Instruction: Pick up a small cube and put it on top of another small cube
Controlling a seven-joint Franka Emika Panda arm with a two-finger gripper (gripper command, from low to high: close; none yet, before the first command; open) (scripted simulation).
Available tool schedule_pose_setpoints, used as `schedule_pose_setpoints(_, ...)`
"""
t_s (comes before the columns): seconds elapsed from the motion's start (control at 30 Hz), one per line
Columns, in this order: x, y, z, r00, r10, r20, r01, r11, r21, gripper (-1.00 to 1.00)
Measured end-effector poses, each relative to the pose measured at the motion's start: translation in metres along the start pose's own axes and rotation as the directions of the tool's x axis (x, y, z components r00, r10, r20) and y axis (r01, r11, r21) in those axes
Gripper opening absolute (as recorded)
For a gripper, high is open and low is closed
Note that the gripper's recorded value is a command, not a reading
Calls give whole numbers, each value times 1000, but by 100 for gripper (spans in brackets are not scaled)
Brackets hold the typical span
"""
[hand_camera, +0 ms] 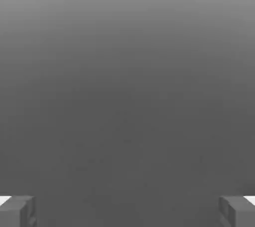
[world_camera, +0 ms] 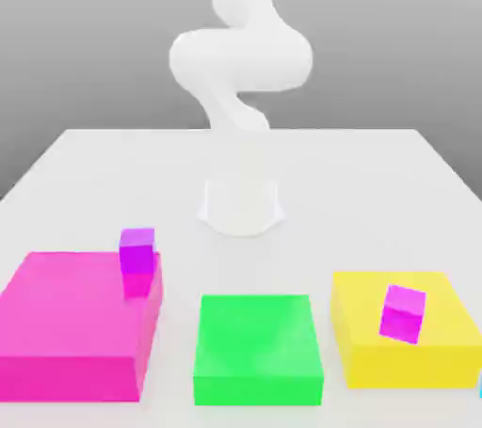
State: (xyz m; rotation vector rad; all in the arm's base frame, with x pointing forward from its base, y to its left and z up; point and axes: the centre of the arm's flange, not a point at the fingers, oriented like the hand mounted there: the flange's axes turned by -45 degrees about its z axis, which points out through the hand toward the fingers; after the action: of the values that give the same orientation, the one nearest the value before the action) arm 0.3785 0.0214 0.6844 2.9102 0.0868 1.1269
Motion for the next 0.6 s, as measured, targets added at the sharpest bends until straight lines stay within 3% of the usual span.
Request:
schedule_pose_setpoints(0.3,-8,-91,148,938,-282,199,272,959,78,0)
schedule_pose_setpoints(0.6,-76,-198,275,765,-559,320,499,828,255,0)
